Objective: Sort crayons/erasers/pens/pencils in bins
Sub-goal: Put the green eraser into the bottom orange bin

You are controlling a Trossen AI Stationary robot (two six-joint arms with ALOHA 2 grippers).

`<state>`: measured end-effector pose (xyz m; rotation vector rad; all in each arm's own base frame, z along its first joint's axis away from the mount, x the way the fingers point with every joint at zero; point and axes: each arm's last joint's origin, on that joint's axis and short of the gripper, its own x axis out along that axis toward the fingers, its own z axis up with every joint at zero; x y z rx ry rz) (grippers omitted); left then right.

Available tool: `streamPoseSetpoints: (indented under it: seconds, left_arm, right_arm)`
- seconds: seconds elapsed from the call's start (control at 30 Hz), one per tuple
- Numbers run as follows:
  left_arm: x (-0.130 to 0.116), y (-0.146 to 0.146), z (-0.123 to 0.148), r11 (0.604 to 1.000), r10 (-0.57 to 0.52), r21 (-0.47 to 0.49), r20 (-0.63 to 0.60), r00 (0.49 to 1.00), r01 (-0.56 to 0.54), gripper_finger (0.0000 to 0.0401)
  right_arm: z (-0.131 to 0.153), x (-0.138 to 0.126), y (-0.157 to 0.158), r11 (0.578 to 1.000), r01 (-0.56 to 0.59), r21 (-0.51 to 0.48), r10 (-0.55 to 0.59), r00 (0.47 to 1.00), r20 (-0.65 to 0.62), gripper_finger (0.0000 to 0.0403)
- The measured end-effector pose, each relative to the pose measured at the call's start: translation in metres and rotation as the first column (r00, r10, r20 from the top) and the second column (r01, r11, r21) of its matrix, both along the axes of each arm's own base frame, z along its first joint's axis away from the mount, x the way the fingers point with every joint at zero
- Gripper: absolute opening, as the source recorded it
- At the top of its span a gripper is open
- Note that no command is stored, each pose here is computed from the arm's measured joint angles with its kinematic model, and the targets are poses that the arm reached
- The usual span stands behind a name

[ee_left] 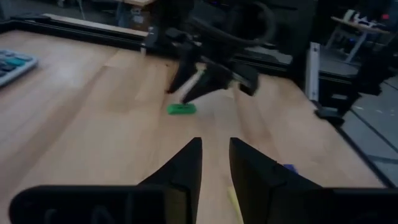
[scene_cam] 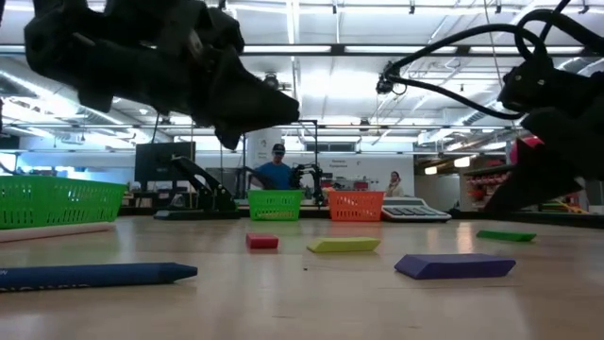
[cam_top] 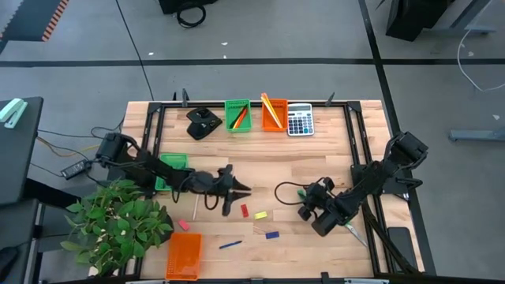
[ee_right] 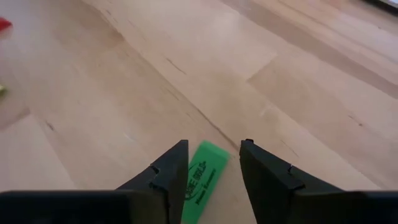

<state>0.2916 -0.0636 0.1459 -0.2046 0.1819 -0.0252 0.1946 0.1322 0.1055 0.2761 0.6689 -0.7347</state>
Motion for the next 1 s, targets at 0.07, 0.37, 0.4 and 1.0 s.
streamPoseSetpoints:
  seconds: [0.07, 0.37, 0.4, 1.0]
  left_arm:
    - [-0.002, -0.007, 0.000, 1.000, -0.002, 0.004, 0.001, 1.000, 0.002, 0.0091]
    - [-0.005, -0.017, 0.000, 0.998, 0.058, 0.023, 0.009, 0.998, -0.058, 0.0083]
    - [-0.005, -0.017, 0.001, 0.998, 0.062, 0.024, 0.013, 0.998, -0.063, 0.0083]
    - [-0.004, -0.013, 0.008, 0.992, 0.123, -0.041, 0.078, 0.989, -0.120, 0.0087]
  right_arm:
    - [-0.001, 0.000, 0.000, 1.000, 0.010, 0.003, -0.010, 1.000, 0.004, 0.0157]
    - [-0.003, 0.001, -0.002, 0.997, 0.032, 0.064, -0.030, 0.999, -0.031, 0.0170]
    - [-0.003, 0.001, -0.002, 0.996, 0.037, 0.076, -0.034, 0.999, -0.033, 0.0170]
    - [-0.004, -0.002, -0.001, 0.993, 0.054, 0.105, -0.049, 0.998, -0.050, 0.0165]
